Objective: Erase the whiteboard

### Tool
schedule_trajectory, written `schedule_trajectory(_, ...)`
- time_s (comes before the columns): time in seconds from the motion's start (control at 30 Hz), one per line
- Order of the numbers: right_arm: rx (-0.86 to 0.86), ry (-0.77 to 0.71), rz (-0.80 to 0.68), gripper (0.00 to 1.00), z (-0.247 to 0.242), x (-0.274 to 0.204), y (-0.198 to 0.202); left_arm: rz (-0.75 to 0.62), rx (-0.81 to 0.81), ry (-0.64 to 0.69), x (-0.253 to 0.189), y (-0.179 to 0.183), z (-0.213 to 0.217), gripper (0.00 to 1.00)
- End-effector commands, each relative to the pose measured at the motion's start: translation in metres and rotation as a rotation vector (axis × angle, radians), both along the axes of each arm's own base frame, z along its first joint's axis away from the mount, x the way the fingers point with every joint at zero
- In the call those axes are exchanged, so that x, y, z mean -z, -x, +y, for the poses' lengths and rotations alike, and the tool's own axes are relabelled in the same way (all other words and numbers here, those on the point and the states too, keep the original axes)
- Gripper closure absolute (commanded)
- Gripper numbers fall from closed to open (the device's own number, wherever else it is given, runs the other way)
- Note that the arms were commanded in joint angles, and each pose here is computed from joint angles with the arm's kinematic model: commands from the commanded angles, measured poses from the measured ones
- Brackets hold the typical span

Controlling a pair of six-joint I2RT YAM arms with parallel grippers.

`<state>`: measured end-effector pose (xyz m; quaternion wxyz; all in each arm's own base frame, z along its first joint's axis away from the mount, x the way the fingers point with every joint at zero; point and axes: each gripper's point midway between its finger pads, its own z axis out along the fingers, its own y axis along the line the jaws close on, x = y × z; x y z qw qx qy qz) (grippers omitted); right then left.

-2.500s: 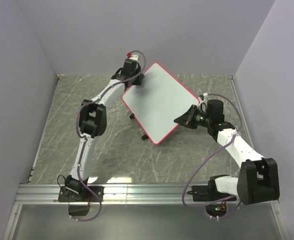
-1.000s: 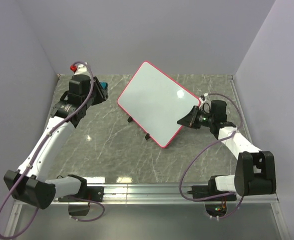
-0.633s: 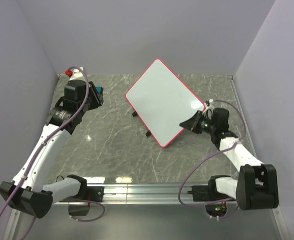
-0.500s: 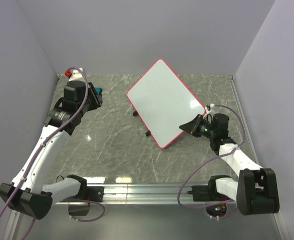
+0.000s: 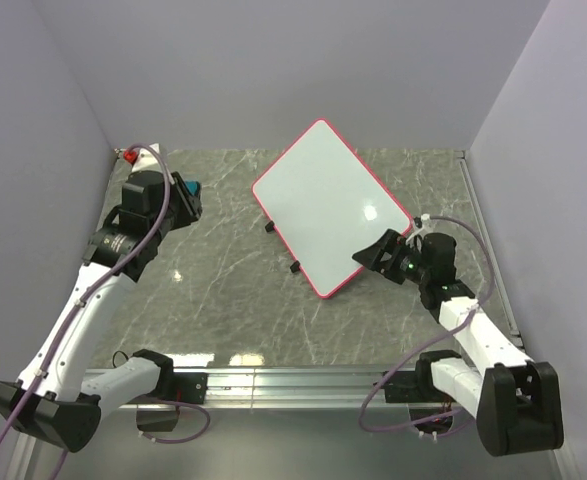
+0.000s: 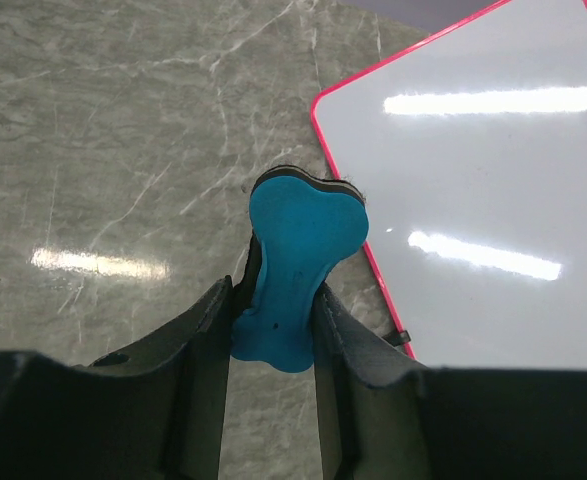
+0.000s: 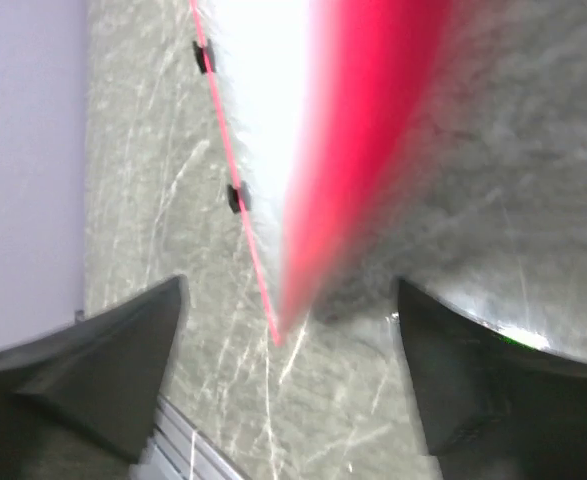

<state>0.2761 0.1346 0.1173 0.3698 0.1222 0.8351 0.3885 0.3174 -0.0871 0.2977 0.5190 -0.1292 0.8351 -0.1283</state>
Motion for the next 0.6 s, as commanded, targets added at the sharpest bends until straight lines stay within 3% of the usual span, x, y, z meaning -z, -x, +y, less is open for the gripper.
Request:
schedule_trajectory(0.0,0.036,0.049,-0.004,0.01,-0.009,-0.004,0.005,0.009,-0.010,0.015,0.006,0.010,0.002,1.00)
schedule_trajectory(0.2,0.104,0.100,-0.015,0.00,-0.022,-0.037,0.016,0.102,-0.011,0.032,0.056,0.022,0.001,1.00)
schedule_trajectory(0.33,0.206,0.135,-0.072,0.00,-0.041,-0.080,0.028,0.244,-0.015,-0.004,0.115,0.024,0.000,0.99)
schedule_trajectory(0.47,0.237,0.111,-0.108,0.00,-0.045,-0.110,0.053,0.393,0.039,-0.050,0.174,0.019,-0.009,0.45)
schedule_trajectory(0.53,0.222,0.078,-0.127,0.00,-0.041,-0.124,0.070,0.461,0.050,-0.068,0.203,0.016,-0.012,0.37)
schedule_trajectory(0.57,0.210,0.063,-0.133,0.00,-0.039,-0.128,0.074,0.474,0.054,-0.066,0.210,0.015,-0.013,0.26)
